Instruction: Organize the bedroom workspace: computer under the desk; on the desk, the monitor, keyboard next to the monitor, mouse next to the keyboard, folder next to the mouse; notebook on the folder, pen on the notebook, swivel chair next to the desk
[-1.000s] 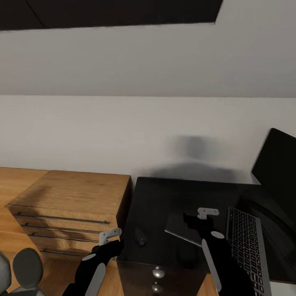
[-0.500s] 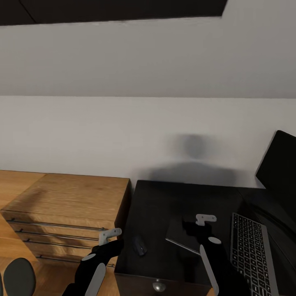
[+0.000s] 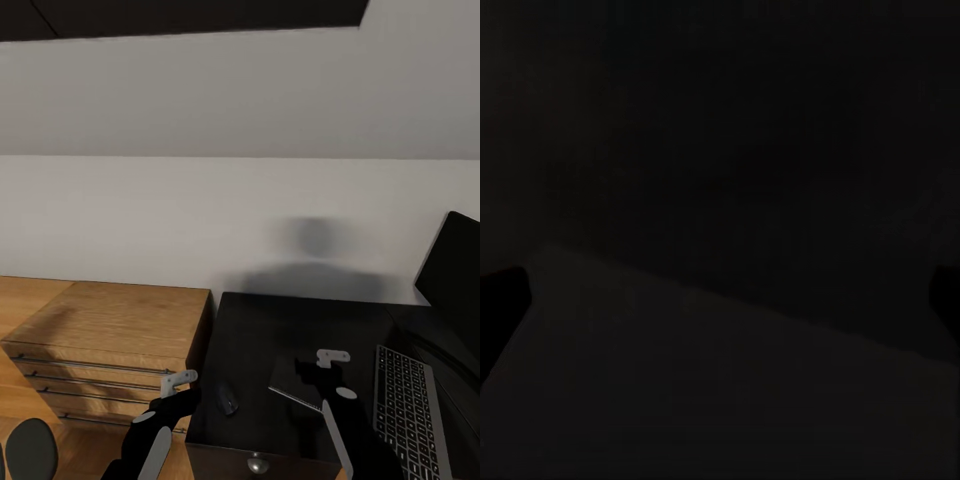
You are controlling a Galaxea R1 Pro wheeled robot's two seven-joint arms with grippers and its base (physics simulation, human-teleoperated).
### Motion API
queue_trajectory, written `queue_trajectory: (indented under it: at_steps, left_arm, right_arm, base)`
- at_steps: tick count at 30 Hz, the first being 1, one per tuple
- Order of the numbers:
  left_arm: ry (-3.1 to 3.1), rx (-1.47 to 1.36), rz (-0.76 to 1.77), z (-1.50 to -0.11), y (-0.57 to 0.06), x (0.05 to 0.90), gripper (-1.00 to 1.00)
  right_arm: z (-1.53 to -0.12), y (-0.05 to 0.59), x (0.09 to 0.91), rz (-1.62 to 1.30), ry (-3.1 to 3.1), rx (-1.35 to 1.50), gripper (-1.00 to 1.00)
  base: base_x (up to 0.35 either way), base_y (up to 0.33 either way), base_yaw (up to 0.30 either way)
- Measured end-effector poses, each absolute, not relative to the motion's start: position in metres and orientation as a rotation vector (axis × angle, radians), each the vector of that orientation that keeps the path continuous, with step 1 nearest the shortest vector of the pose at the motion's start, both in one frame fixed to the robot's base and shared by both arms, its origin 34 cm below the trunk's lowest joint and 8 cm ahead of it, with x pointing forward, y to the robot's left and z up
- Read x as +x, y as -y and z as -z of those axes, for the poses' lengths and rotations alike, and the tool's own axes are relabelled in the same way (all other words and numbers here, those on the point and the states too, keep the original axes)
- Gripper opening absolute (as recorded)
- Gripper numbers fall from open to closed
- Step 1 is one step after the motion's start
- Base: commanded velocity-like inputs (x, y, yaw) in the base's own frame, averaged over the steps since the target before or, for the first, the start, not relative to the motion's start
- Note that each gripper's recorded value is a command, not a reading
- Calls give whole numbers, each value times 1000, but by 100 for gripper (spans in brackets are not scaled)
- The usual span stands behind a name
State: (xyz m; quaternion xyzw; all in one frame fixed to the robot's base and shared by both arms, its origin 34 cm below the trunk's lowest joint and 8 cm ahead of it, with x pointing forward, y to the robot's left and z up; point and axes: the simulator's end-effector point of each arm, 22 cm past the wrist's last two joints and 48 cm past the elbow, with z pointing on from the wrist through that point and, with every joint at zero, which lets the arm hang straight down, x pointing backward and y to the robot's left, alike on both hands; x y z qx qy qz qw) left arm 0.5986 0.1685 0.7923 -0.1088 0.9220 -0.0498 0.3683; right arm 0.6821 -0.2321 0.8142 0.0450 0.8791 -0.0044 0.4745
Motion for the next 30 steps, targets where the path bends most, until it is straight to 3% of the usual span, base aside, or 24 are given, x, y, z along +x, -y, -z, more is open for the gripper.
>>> queue_trajectory:
  at_steps: [12,30]
  left_arm:
    - [-2367,-279,128,-792,-168,599,100]
    - [-2366,-279,130,-793,-168,599,100]
  right_arm:
    - [-811,248,685,68,-2132,157,100]
    - [-820,289,764,107,-2162,237,100]
  base:
    - [0,0,0]
    - [0,0,0]
